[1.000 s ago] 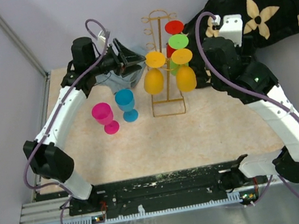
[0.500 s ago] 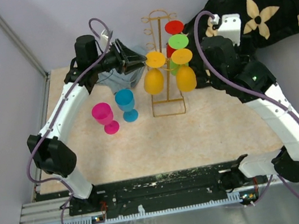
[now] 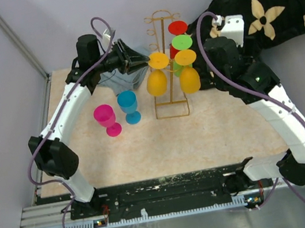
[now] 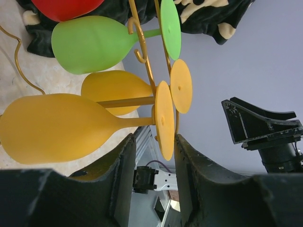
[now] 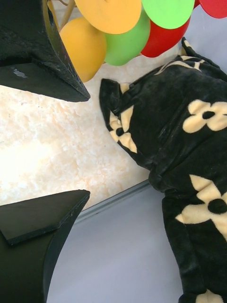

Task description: Take the wine glass off the wine glass rack

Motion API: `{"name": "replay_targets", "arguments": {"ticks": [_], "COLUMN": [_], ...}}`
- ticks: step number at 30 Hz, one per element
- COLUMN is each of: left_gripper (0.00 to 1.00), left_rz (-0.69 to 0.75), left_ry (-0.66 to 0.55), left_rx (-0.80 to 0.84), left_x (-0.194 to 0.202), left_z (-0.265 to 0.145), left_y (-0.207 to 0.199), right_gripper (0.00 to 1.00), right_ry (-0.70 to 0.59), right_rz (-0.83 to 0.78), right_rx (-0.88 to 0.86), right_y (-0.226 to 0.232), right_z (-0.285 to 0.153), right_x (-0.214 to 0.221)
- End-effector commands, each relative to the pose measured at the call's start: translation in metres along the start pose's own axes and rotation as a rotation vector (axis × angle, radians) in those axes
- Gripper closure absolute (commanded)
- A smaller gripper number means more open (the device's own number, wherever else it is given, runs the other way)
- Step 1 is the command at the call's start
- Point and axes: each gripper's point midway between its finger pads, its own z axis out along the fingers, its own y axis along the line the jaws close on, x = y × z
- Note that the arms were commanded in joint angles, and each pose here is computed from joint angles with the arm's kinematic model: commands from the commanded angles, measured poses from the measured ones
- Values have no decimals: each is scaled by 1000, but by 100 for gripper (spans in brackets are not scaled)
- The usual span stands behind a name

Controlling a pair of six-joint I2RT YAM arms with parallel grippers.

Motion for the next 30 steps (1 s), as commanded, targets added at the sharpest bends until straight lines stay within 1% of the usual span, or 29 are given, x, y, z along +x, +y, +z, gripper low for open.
{"name": "replay_targets", "arguments": {"ticks": [1, 3, 8, 11, 18, 20, 26, 30], "left_gripper": [57, 59, 64, 68, 71, 73, 74, 79], "left_rz": [19, 21, 17, 16, 13, 14, 14, 17], "left_ry": [-10, -8, -3, -2, 6, 5, 13, 17], "left_rx": [20, 21, 22, 24, 27, 27, 37, 44], "left_x": [-8, -8, -7, -7, -4, -4, -2, -1], "left_z": [1, 2, 4, 4, 5, 5, 6, 6], "left_y": [-9, -10, -10, -10, -10, -10, -12, -13], "right_gripper": [25, 25, 20, 18, 17, 17, 16, 16], "right_ry": [-20, -19, -10, -4, -1, 1, 13, 19], "right_rz": [36, 37, 37, 37, 50, 52, 57, 55], "right_rx": [7, 6, -1, -7, -48, -59, -117, -130], "right_y": [0, -1, 1, 3, 11, 14, 26, 30], "right_z": [3, 3, 4, 5, 5, 6, 7, 8], "right_x": [-6, -5, -3, -1, -3, -3, -2, -2]}}
